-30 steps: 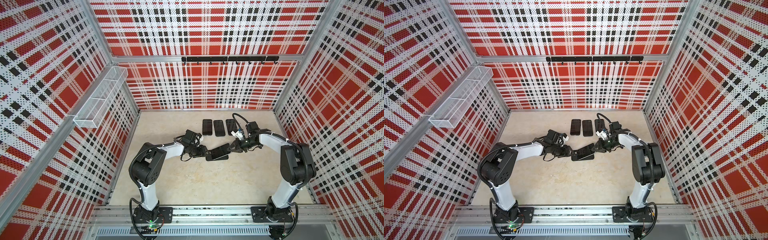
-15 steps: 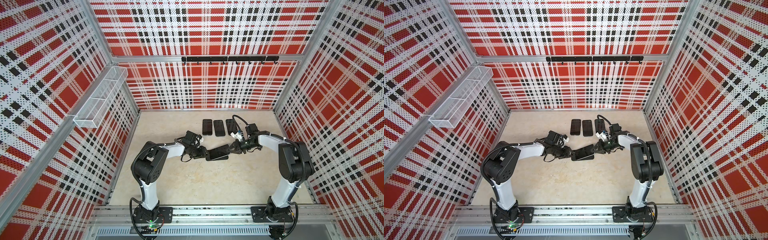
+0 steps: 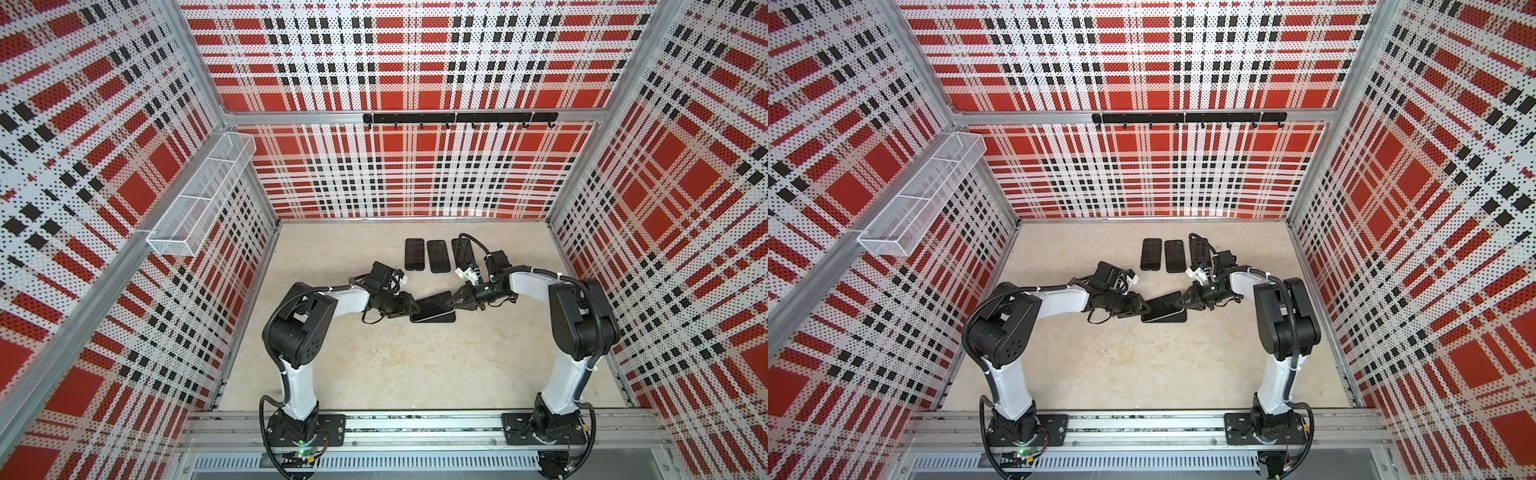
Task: Put the phone into the phone case
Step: 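Lower the phone edge into the black case with the right gripper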
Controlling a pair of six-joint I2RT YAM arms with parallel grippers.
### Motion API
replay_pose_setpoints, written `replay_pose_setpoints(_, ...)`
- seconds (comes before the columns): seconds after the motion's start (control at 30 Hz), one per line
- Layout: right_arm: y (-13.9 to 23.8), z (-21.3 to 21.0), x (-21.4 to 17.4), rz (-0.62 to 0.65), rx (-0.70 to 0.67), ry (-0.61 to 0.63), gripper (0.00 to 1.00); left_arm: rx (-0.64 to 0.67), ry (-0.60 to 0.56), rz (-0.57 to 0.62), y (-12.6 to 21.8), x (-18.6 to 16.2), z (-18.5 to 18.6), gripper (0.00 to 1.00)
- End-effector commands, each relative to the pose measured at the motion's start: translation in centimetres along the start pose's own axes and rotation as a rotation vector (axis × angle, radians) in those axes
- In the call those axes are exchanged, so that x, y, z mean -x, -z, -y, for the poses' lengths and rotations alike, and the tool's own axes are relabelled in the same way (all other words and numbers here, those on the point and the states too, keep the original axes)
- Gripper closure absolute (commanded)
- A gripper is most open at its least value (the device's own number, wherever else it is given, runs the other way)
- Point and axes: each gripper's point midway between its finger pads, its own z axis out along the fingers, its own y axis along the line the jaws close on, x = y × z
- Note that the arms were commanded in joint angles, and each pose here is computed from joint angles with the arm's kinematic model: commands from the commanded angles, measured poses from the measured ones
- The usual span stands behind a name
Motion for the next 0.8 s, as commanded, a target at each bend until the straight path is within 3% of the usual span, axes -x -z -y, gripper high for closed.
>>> replay_pose_setpoints(0.0,-1.8,1.9,-1.7,-0.055,-0.049,-0.034,1.0,-0.008,0.002,-0.017,-0.5,-0.5,-0.3,0.48)
replay_pose_setpoints(0.33,-3.0,2.9,-2.0,-0.066,-0.047,-0.054,0.99,-0.036,0.002,-0.019,-0.5,-0.9,0.6,0.49)
replay_pose_setpoints(0.77,-0.9,2.5,-0.5,-0.037,-0.225,0.059,0.7,0.04,-0.021,-0.026,-0.4,-0.6,-0.8,0.52)
